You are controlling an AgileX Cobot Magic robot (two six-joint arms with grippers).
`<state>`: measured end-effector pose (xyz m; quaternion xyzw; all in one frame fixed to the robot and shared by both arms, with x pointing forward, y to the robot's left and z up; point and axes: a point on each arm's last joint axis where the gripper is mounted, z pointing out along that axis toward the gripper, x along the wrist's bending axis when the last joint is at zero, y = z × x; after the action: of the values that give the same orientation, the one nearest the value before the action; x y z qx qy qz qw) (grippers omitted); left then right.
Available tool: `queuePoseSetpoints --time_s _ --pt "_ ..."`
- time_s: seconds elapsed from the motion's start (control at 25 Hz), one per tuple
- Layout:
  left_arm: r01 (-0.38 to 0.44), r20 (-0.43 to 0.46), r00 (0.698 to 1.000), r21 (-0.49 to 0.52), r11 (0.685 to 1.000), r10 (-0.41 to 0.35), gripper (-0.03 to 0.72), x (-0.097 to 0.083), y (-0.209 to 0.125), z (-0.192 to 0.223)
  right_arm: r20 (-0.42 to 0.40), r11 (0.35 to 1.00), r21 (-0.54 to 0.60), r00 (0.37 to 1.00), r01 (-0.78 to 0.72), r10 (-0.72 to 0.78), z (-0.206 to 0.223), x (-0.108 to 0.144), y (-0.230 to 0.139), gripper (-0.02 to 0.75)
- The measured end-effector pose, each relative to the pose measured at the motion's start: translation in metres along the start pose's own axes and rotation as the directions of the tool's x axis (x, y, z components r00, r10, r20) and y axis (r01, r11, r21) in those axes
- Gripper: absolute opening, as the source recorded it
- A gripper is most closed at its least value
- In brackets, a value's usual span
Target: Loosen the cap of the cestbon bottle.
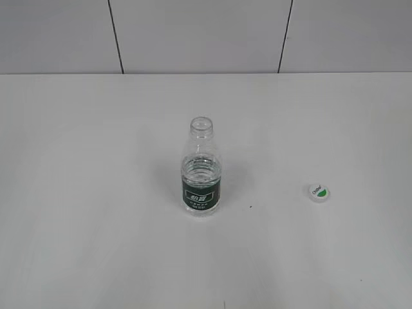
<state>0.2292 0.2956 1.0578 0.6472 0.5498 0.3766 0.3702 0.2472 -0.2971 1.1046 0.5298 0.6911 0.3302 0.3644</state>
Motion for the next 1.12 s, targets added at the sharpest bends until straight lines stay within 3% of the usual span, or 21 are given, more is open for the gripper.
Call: queuePoseSetpoints --time_s 0.32,0.56,1.12 --pt "-0.001 0.0 1.0 0.002 1.0 0.001 0.476 0.0 0.0 0.0 0.017 0.993 -0.119 1.0 0.0 0.002 -0.013 0.007 -0.035 0.589" --pt "-0.003 -0.004 1.0 0.002 1.0 0.003 0.46 0.0 0.0 0.0 0.0 0.999 -0.051 1.0 -0.004 0.004 0.008 0.01 -0.051 0.589" --pt "-0.008 -0.013 1.0 0.003 1.0 0.008 0.452 0.001 -0.001 0.0 -0.002 0.998 -0.056 1.0 -0.006 0.006 0.01 0.011 -0.051 0.589"
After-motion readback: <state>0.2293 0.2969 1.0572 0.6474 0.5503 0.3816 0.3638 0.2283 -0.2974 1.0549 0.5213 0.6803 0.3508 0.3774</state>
